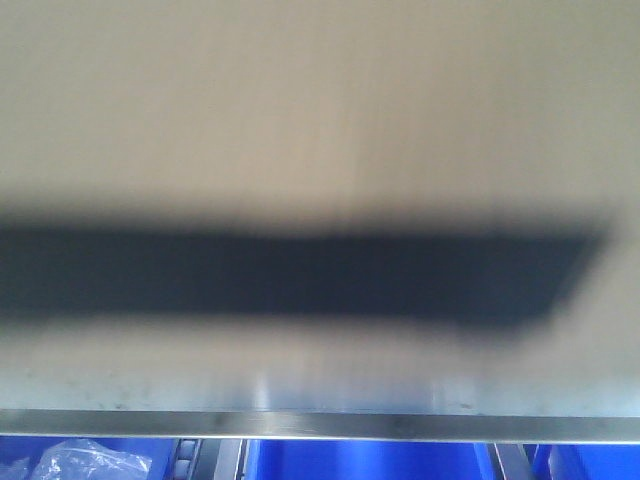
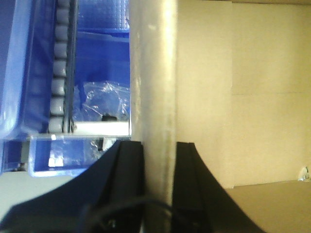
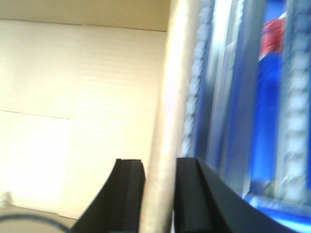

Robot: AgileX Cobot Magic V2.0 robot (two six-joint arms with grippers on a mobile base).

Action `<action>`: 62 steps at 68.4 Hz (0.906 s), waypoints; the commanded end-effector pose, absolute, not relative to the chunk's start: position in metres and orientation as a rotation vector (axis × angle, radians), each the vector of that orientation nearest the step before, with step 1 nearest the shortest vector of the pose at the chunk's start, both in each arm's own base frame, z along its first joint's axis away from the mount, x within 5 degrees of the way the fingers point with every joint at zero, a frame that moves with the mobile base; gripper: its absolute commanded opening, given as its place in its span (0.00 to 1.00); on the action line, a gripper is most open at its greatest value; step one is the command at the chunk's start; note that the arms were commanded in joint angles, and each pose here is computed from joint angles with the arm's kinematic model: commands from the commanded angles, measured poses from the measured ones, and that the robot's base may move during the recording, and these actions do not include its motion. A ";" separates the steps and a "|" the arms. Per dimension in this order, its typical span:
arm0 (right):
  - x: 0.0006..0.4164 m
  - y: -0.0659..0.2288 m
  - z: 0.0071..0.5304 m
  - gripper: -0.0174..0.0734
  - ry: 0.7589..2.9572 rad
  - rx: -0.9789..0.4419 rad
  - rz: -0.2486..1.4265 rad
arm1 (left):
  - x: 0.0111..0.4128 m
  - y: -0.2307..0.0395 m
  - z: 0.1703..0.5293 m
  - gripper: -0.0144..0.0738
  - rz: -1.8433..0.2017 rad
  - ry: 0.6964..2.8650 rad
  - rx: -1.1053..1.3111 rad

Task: Grab box from left shelf to table start
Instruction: 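Lift the box with both grippers and pull it off the shelf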

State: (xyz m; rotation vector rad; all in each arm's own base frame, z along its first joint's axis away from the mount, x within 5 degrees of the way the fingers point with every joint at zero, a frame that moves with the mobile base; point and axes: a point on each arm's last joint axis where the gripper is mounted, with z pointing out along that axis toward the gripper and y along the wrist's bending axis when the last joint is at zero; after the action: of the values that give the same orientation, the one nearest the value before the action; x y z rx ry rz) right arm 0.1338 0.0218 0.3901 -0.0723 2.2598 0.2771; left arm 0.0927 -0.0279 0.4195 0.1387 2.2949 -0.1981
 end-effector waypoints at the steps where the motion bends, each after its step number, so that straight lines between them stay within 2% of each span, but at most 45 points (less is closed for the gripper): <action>1: 0.119 0.018 0.411 0.26 2.030 -0.067 0.233 | 0.077 -0.023 0.433 0.06 -0.276 2.097 0.120; 37: 0.026 0.024 0.429 0.26 1.725 -0.088 0.334 | 0.001 0.007 0.430 0.06 -0.373 1.848 0.095; 62: 0.016 0.023 0.430 0.26 1.694 -0.093 0.332 | -0.002 0.008 0.430 0.06 -0.381 1.839 0.095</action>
State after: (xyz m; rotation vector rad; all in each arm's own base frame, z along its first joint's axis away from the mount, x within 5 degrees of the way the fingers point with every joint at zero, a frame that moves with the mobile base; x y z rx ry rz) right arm 0.0136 0.0275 0.4096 -0.1208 1.8521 0.3789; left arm -0.0019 0.0080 0.4091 0.1147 2.0147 -0.3221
